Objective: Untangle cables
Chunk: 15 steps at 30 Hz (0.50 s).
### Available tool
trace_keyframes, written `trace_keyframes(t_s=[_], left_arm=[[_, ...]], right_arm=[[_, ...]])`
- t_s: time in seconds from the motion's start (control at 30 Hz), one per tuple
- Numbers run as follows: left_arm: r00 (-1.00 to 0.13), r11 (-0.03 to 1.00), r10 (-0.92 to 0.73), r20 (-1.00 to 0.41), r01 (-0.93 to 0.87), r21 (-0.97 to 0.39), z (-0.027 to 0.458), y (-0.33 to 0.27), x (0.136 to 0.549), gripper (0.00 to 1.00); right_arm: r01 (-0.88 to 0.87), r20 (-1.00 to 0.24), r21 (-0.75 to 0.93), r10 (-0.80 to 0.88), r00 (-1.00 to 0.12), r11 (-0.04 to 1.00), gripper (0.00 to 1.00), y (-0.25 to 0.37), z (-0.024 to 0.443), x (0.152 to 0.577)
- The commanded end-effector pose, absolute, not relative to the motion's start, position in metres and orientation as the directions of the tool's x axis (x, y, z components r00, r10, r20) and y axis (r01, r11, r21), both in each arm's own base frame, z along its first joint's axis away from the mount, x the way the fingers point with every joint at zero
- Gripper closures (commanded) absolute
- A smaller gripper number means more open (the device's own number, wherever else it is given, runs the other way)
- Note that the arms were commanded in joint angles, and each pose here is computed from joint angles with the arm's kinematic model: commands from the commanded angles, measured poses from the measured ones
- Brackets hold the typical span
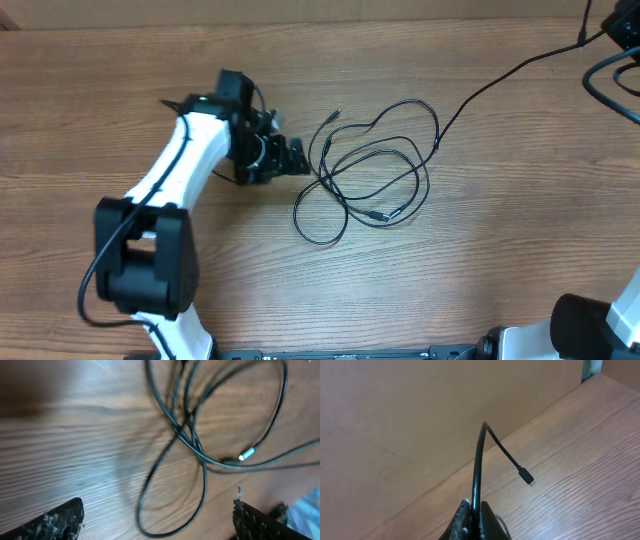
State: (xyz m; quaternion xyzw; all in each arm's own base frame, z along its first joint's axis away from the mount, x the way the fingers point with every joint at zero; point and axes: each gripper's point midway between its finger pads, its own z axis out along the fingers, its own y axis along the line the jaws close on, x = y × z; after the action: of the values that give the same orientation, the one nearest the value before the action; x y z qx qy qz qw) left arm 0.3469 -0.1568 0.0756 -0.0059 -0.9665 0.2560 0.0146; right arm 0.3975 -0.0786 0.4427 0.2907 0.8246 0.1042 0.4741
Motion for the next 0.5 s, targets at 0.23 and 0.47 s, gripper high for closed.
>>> trace_keyframes(t_s=[0.23,0.47], left_arm=[[-0.974,0.912,0.129,0.188,0.042,-0.409,0.004,-0.180,0.316,0.33],[-0.993,0.979,0.026,0.115,0.002,-0.202,0.014,-0.120,0.341,0.95]], right_arm=[[0.378,-0.723,0.455,0.582,-0.372,0.806,0.96,-0.080,0.447,0.397],[0.637,-0.789,0.295,0.558,-0.259,0.713,0.96,-0.138,0.440,0.376]])
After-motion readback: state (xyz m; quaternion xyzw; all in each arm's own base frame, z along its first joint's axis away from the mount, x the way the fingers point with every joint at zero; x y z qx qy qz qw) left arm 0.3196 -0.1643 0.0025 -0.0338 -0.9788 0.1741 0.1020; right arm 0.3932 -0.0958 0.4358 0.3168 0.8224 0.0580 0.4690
